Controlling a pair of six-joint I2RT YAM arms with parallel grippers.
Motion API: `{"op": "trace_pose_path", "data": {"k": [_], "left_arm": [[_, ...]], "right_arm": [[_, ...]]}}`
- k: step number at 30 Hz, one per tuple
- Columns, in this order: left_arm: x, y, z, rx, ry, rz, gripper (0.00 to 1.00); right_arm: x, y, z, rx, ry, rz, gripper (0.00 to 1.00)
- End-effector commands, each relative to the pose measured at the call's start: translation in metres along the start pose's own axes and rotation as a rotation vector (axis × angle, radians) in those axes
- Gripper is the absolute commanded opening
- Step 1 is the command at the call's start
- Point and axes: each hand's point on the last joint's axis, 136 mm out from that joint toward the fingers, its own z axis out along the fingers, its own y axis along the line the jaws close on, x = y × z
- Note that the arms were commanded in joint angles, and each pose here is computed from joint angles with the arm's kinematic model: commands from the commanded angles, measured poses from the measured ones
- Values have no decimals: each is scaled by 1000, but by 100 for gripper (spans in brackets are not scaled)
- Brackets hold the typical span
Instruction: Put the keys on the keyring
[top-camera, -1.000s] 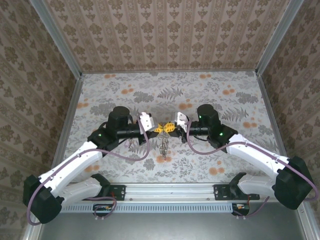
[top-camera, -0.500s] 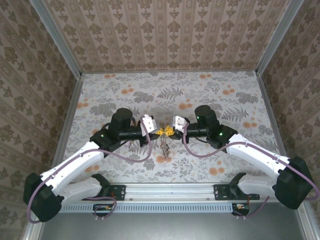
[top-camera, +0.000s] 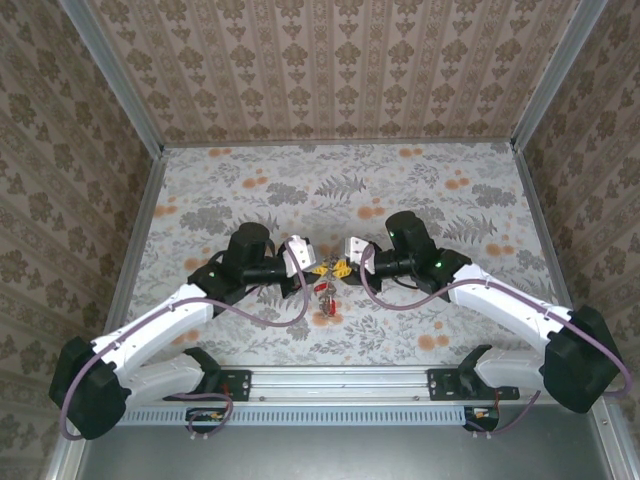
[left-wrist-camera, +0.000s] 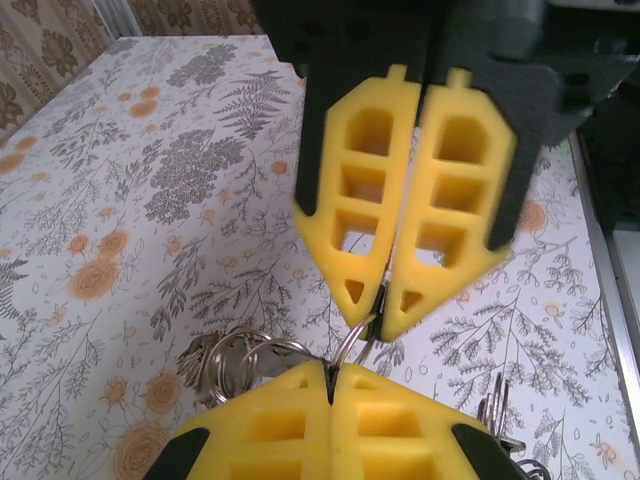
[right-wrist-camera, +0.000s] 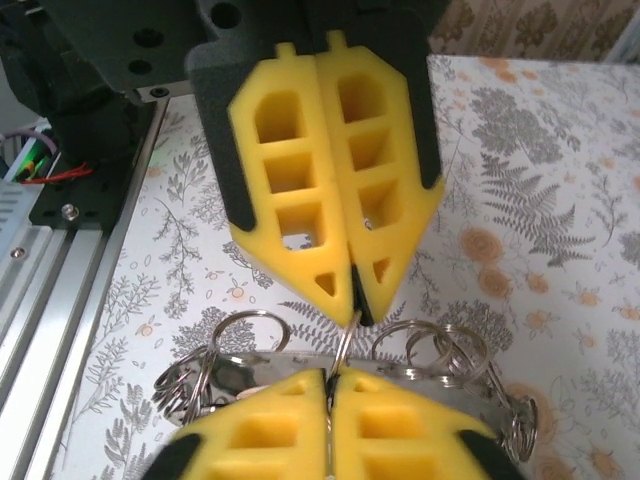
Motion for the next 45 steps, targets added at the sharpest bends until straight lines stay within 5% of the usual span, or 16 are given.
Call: {"op": "trace_pose_path", "data": {"k": [1,7,10,13,28,35,45], "left_arm": [[-18,1,-2,8,-73,72,0],[-23,-2,-5,23,-83,54,0],[-25,-7,-10,52,-92,38,23],[-24,-9,-15,50,-93,29,32],[-6,0,-8,37,-51,-27,35],[-13,4,-4,35,-59,5,29],[-24,6,-9,3,-98,59,0]], "right_arm": [[6,5,4,-28,5,4,0],[2,-1,4,0,-43,9,0],[-10,-8,-2,52,-138,19,0],[-23,-11,-9,72,-217,26,0],[-31,-7,-14,62,-279,29,0],[-35,-6,-14,52,-295,29,0],[-28,-1,-12,30,-260,23,0]]}}
